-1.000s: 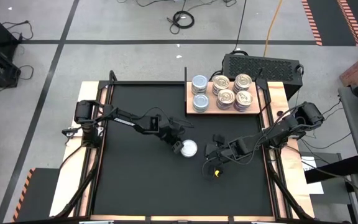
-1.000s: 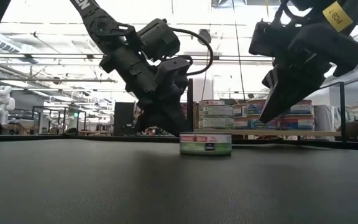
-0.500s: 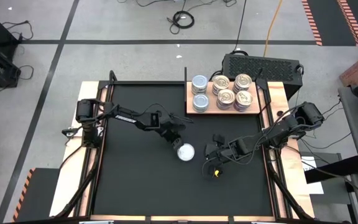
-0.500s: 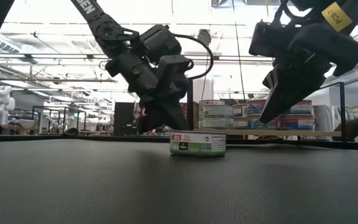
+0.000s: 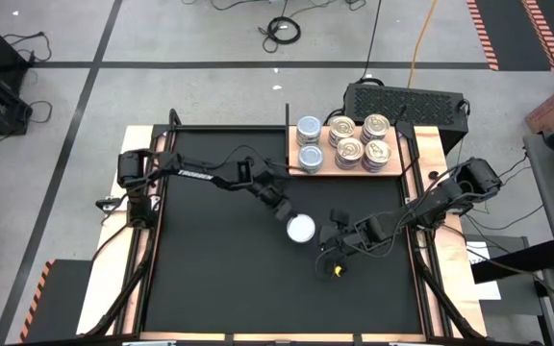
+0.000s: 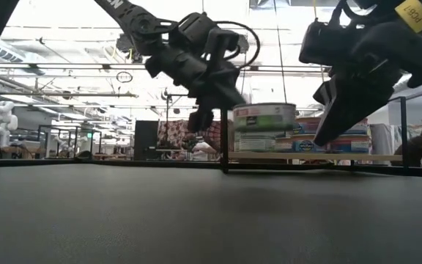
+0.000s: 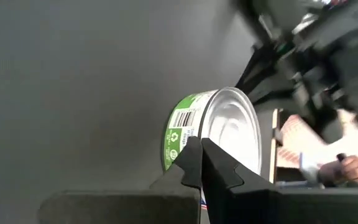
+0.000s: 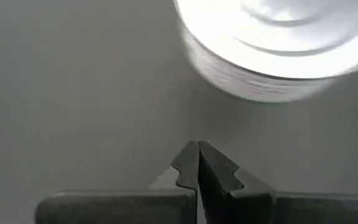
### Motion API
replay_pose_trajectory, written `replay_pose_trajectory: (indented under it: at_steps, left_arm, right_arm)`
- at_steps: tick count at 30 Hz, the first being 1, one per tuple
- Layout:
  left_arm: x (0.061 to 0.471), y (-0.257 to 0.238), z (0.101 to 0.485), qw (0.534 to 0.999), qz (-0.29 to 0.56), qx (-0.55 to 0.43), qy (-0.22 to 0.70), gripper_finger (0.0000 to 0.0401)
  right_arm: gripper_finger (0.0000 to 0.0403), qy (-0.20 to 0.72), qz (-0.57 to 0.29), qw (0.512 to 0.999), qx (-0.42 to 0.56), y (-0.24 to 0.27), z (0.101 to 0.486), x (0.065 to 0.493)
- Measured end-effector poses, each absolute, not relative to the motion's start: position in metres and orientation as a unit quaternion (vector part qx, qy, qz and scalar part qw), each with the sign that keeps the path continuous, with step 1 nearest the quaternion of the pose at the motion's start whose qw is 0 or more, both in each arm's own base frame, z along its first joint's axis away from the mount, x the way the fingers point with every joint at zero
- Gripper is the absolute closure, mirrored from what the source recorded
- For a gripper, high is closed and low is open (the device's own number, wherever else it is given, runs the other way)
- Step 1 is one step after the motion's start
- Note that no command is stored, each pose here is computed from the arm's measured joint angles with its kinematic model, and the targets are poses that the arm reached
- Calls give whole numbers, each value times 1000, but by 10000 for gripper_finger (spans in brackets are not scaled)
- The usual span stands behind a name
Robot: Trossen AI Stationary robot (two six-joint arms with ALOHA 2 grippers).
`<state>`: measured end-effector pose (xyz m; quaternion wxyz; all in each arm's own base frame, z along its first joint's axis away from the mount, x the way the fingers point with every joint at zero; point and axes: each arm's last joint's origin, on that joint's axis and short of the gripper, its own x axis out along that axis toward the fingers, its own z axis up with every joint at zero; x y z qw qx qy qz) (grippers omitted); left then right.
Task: Stack canned seafood by type on shelf
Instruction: Stack the green tuna can on top of the other green tuna can on the shelf
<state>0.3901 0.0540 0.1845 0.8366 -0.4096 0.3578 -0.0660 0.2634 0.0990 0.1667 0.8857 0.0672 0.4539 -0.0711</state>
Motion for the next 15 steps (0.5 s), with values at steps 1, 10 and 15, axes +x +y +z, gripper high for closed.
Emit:
replay_pose_trajectory:
  at_steps: [1, 10, 15]
  left_arm:
    - [392, 56, 188, 839, -67, -409, 353, 401]
    - [402, 76, 215, 849, -71, -419, 313, 401]
    - [401, 91, 221, 853, -58, -424, 299, 401]
  right_arm:
    - [403, 455, -71, 885, 66, 99, 167, 263]
    - [403, 482, -86, 869, 71, 100, 163, 256]
    - [403, 483, -80, 869, 69, 103, 163, 255]
